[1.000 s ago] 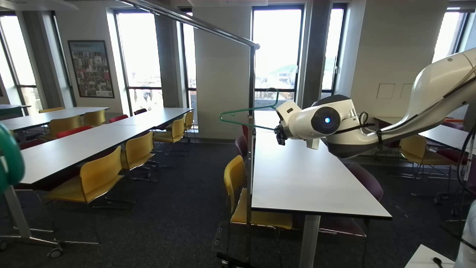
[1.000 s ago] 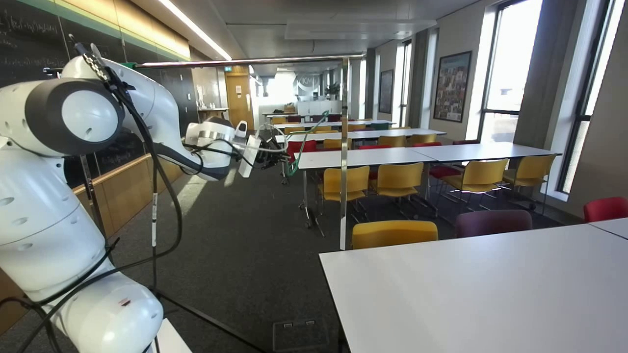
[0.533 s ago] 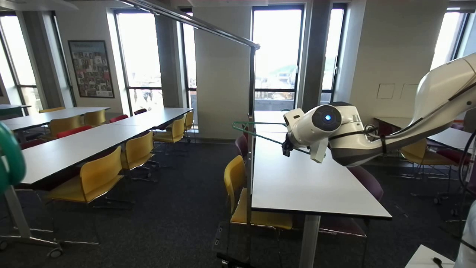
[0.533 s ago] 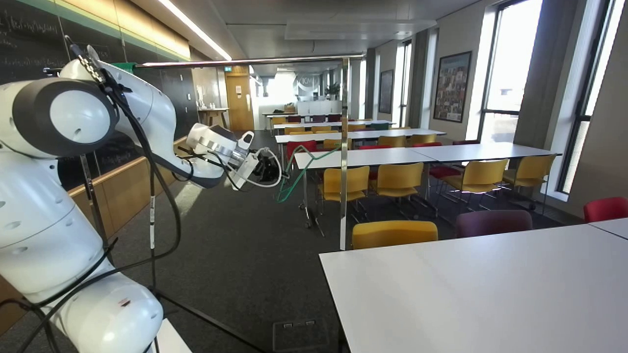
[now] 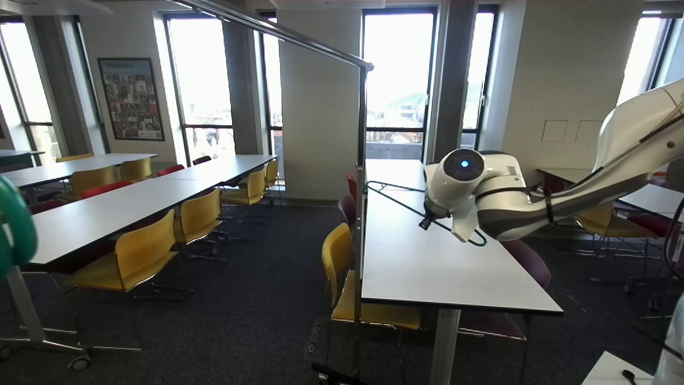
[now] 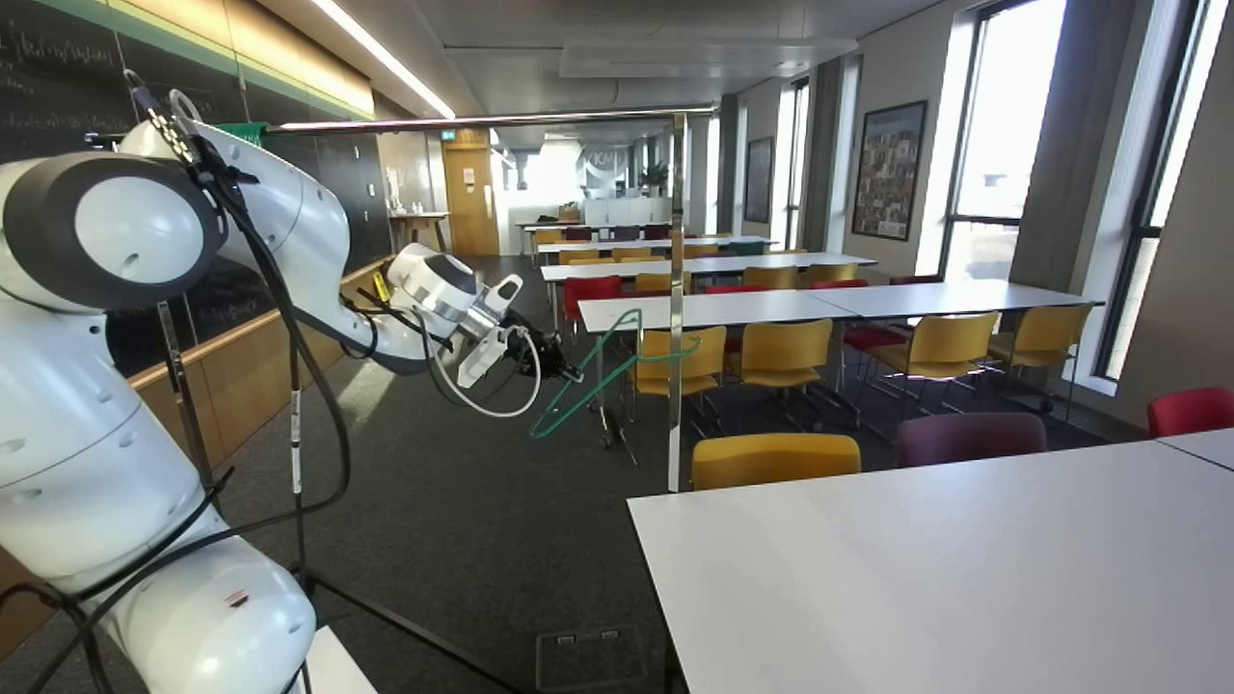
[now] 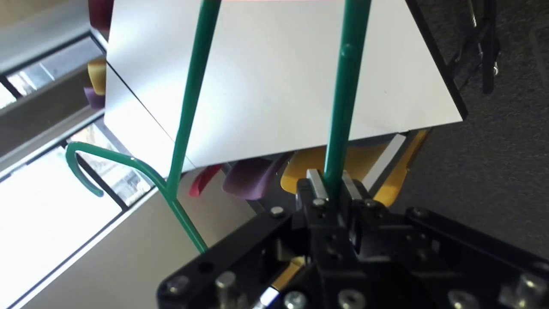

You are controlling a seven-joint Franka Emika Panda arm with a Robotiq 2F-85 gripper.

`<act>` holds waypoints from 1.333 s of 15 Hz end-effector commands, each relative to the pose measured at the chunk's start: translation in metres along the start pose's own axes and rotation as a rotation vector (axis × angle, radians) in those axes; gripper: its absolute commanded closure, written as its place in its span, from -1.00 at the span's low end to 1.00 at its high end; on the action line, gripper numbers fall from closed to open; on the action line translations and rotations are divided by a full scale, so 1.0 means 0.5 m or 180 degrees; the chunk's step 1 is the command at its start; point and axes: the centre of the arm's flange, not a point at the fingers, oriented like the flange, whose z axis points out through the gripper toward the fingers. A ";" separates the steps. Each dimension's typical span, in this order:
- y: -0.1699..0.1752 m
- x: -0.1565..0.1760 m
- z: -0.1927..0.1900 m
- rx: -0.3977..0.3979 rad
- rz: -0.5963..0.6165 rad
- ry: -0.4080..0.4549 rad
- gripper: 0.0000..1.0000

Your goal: Put one green hanger on the table

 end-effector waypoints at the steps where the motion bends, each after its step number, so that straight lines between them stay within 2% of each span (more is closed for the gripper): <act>1: 0.050 -0.036 0.040 -0.0041 0.0495 -0.0433 0.95; 4: 0.087 -0.054 0.101 -0.0043 0.0860 -0.0790 0.95; 7: 0.119 -0.051 0.195 -0.0096 0.0919 -0.0943 0.95; 9: 0.143 -0.038 0.259 -0.0132 0.0836 -0.0945 0.95; 11: 0.161 -0.019 0.307 -0.0016 0.0812 -0.0907 0.95; 16: 0.179 0.010 0.409 0.0391 0.1392 -0.0889 0.95; 20: 0.178 0.002 0.459 0.0459 0.1484 -0.0940 0.95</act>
